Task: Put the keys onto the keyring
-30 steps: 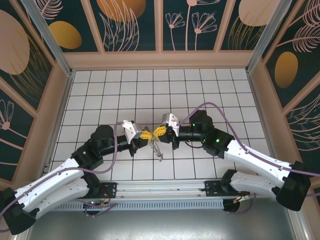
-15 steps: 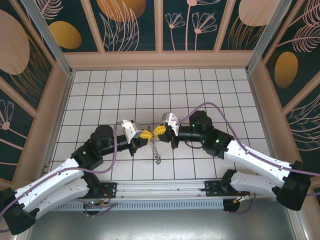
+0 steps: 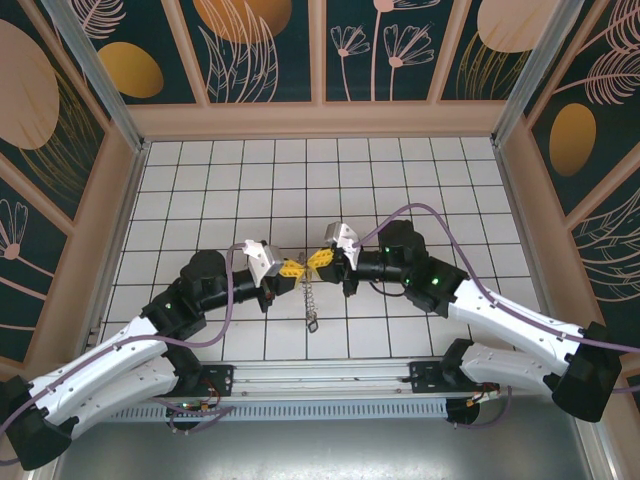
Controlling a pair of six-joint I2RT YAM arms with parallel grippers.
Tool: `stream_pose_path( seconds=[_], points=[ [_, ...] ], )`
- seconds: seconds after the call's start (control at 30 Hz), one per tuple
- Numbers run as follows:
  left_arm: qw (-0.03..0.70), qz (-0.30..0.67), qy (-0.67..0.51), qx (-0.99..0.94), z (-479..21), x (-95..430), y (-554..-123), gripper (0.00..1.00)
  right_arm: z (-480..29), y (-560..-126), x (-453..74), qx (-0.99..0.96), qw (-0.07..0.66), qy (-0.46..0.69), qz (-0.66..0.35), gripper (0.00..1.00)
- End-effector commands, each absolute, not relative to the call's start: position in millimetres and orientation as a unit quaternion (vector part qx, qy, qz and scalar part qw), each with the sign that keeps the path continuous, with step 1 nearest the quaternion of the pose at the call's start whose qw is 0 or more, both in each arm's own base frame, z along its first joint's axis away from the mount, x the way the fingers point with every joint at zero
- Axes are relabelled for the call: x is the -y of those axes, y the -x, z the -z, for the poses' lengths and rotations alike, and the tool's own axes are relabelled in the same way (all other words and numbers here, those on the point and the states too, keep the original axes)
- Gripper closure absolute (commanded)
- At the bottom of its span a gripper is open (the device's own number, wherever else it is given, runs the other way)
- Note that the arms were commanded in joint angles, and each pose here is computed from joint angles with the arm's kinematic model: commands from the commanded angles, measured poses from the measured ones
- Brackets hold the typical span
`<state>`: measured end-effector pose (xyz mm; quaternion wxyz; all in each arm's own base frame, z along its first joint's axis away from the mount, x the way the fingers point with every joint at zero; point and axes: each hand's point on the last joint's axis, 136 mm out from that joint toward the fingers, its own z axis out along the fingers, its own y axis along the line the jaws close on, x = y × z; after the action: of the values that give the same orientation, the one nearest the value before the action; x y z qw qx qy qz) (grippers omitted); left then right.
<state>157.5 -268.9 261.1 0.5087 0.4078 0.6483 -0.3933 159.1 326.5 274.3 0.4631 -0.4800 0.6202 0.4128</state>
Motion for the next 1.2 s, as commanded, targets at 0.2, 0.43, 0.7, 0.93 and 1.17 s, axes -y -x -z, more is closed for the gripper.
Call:
stream_pose_path(
  seconds=[0.2,0.43,0.7,0.93,1.17],
  points=[
    [0.549,0.422,-0.417,-0.589,-300.9,267.4,-142.9,1.00,-285.4,-181.5,-320.6,-0.635,0.490,0.445,-0.398,1.00],
    [0.562,0.421,-0.412,-0.580,-305.4,264.8,-142.8,1.00,-279.5,-178.5,-324.2,-0.638,0.469,0.453,-0.410,1.00],
    [0.577,0.409,-0.409,-0.577,-309.1,263.9,-147.7,1.00,-266.0,-172.7,-326.8,-0.653,0.429,0.467,-0.414,1.00],
    [0.584,0.390,-0.402,-0.587,-305.0,263.2,-156.6,1.00,-267.8,-159.5,-324.7,-0.639,0.414,0.485,-0.429,0.88],
    [0.582,0.390,-0.404,-0.589,-303.6,263.5,-156.3,1.00,-278.6,-160.1,-311.3,-0.635,0.447,0.485,-0.401,0.68]
  ],
)
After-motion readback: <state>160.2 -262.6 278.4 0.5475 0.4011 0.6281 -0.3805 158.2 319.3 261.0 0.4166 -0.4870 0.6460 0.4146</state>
